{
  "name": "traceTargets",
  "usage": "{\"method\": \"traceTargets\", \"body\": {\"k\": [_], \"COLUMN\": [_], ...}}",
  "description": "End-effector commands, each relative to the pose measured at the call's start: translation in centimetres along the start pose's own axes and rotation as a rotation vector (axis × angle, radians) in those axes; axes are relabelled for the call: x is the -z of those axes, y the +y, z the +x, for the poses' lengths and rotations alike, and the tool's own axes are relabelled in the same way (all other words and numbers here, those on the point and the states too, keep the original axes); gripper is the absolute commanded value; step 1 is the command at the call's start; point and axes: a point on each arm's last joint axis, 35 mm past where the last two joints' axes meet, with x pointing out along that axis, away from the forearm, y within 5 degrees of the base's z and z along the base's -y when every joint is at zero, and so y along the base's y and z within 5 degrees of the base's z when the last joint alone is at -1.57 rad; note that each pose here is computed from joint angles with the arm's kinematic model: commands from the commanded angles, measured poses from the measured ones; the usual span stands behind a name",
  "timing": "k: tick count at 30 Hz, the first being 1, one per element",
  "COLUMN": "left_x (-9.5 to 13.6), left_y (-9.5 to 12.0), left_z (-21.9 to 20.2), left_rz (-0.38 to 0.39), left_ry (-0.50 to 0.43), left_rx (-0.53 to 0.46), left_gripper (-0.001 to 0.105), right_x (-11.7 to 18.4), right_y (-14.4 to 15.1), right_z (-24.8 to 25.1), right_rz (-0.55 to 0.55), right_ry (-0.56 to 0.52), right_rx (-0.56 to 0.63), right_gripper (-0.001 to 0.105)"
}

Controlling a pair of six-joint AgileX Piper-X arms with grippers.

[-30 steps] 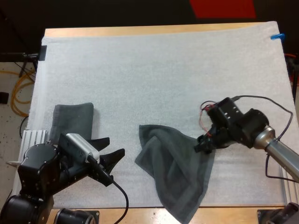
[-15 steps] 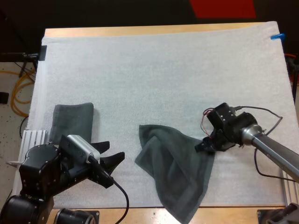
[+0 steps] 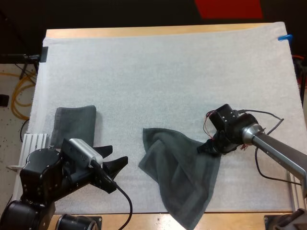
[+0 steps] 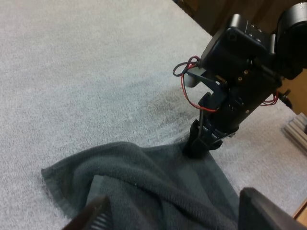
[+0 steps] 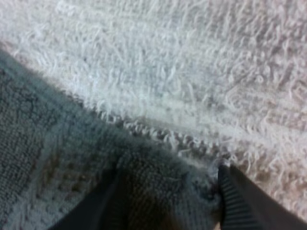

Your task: Pick towel from pile fold and stack

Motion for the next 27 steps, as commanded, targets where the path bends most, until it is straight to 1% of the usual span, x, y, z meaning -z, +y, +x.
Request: {"method": "traceTargets", "body": {"k": [1, 2, 3, 6, 9, 11, 13, 17, 19, 23, 26, 27], "left_x": [0.0, 0.0, 0.0, 0.0, -0.1, -0.4, -0.7, -2.0, -2.6, -3.7, -4.2, -4.3], "left_y": [0.0, 0.0, 0.0, 0.0, 0.1, 0.5, 1.0, 2.8, 3.8, 5.9, 7.7, 8.0], "left_z": [0.0, 0.0, 0.0, 0.0, 0.2, 0.9, 1.7, 4.8, 6.5, 10.2, 13.0, 13.4], "left_rz": [0.0, 0.0, 0.0, 0.0, -0.005, -0.023, -0.044, -0.1, -0.116, -0.148, -0.173, -0.176], "left_ry": [-0.004, -0.004, -0.004, -0.004, 0.004, 0.03, 0.06, 0.142, 0.168, 0.216, 0.25, 0.254], "left_rx": [-0.005, -0.005, -0.005, -0.005, -0.007, -0.012, -0.02, -0.041, -0.04, -0.006, -0.014, -0.015], "left_gripper": [0.054, 0.054, 0.054, 0.054, 0.054, 0.054, 0.054, 0.054, 0.054, 0.054, 0.054, 0.054], "right_x": [0.5, 0.6, 0.7, 0.8, 1.0, 1.2, 1.4, 1.6, 1.6, 1.6, 1.6, 1.6], "right_y": [0.0, 0.0, 0.0, -0.1, -0.4, -0.6, -0.7, -0.9, -0.9, -0.9, -0.9, -0.9], "right_z": [1.4, 1.3, 1.3, 1.0, 0.1, -0.7, -1.2, -1.8, -1.8, -1.8, -1.8, -1.8], "right_rz": [0.007, 0.005, 0.001, -0.033, -0.059, -0.077, -0.097, -0.111, -0.111, -0.113, -0.113, -0.113], "right_ry": [0.046, 0.052, 0.058, 0.064, 0.063, 0.072, 0.08, 0.085, 0.083, 0.083, 0.083, 0.083], "right_rx": [-0.057, -0.051, -0.049, 0.0, 0.114, 0.191, 0.238, 0.313, 0.316, 0.308, 0.308, 0.308], "right_gripper": [0.02, 0.006, 0.001, 0.0, 0.0, 0.0, 0.0, 0.0, 0.0, 0.0, 0.0, 0.0]}}
